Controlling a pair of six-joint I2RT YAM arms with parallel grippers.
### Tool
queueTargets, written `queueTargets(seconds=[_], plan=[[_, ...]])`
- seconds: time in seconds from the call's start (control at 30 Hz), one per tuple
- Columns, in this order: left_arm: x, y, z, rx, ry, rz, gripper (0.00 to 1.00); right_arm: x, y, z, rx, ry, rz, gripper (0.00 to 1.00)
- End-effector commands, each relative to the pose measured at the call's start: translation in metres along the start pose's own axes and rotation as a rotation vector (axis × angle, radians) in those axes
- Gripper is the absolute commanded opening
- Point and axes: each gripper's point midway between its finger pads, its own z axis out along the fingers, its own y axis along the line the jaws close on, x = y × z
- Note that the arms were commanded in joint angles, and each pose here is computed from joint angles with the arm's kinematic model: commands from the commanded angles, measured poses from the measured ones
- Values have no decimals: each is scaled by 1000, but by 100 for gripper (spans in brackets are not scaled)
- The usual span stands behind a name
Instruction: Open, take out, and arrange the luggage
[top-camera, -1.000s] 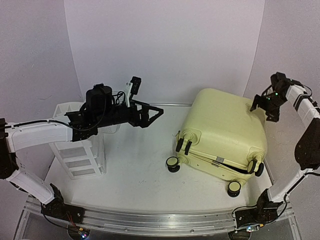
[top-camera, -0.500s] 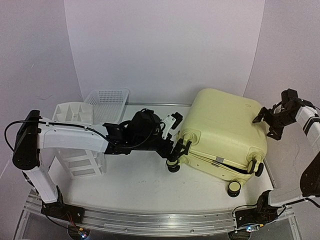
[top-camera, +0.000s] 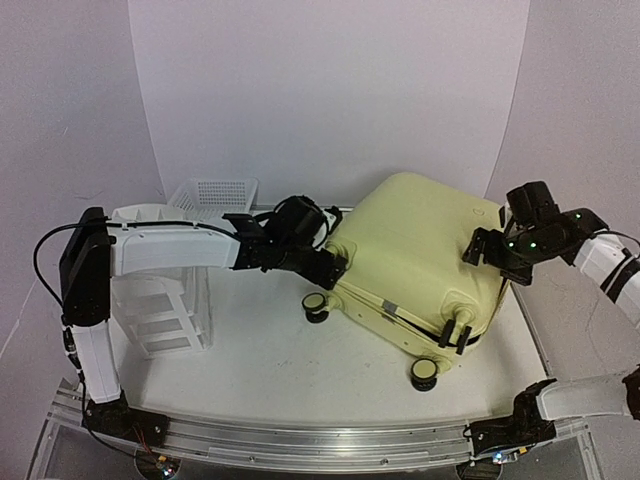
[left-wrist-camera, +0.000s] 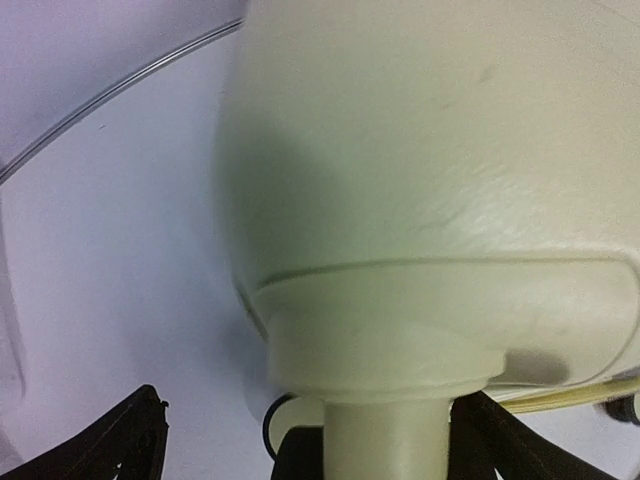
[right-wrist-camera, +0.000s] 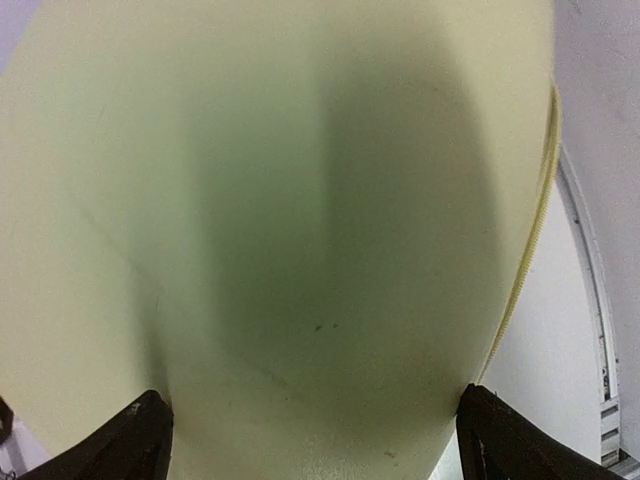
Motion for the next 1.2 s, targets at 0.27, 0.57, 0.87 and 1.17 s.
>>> queueTargets(seconds=[0.27, 0.57, 0.87, 1.17], plan=[[-60, 99, -87, -91, -119, 7, 99, 60, 146, -7, -226, 217, -493, 98], [-29, 28, -156, 378, -106, -183, 97, -104, 88, -13, -174, 7, -243, 98], [-35, 17, -115, 447, -53, -438, 98, -213, 42, 66, -460, 123, 206, 98], [-48, 50, -31, 333, 5, -538, 99, -142, 48, 78, -604, 306, 170, 98]])
